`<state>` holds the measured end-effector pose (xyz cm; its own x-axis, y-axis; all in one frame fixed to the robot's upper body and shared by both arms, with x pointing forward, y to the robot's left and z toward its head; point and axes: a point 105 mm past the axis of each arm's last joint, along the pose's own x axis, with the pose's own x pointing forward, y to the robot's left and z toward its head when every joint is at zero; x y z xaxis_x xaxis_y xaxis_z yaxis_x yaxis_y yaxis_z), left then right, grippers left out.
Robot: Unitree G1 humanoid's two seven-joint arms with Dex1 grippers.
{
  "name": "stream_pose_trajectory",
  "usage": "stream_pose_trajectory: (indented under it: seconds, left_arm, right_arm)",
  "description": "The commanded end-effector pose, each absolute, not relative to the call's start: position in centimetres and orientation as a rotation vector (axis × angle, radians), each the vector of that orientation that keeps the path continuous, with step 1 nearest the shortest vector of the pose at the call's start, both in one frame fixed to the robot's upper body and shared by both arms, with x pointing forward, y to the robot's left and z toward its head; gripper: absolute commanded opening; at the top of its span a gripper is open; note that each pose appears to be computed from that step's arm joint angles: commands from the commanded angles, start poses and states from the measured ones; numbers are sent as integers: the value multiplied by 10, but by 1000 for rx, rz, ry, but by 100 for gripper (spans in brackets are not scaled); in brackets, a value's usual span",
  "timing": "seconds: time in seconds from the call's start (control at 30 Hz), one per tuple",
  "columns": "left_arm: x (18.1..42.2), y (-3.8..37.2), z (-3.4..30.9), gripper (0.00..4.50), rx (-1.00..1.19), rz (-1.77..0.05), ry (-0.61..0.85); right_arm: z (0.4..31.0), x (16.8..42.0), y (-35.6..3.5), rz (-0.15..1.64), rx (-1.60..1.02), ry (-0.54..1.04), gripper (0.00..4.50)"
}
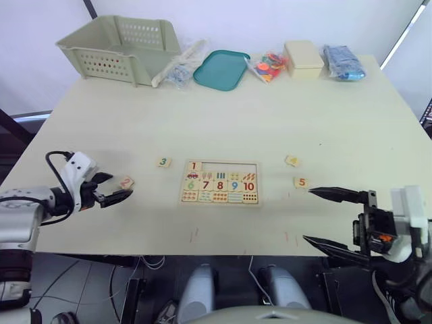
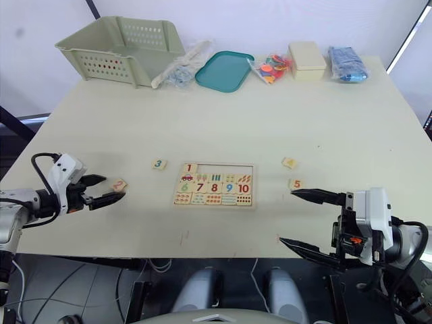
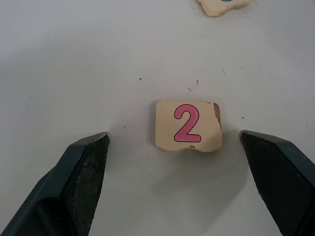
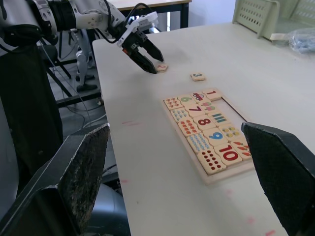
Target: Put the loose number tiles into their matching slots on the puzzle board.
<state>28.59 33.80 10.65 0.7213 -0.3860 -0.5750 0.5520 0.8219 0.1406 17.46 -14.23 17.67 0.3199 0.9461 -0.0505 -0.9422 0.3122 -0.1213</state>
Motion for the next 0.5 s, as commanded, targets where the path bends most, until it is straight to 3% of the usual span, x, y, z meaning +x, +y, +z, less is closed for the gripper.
stream_pose_trajectory:
  seconds: [0.03, 0.47, 0.5]
  left_arm:
    - [287, 336, 109, 447, 326, -531, 552]
    - [286, 331, 107, 447, 321, -528, 545]
    - [285, 330, 107, 424, 320, -531, 546]
  right_arm:
    - [182, 173, -139, 1251, -156, -70, 450]
    - [181, 175, -138, 1251, -161, -70, 450]
    - [181, 175, -138, 1251, -160, -71, 450]
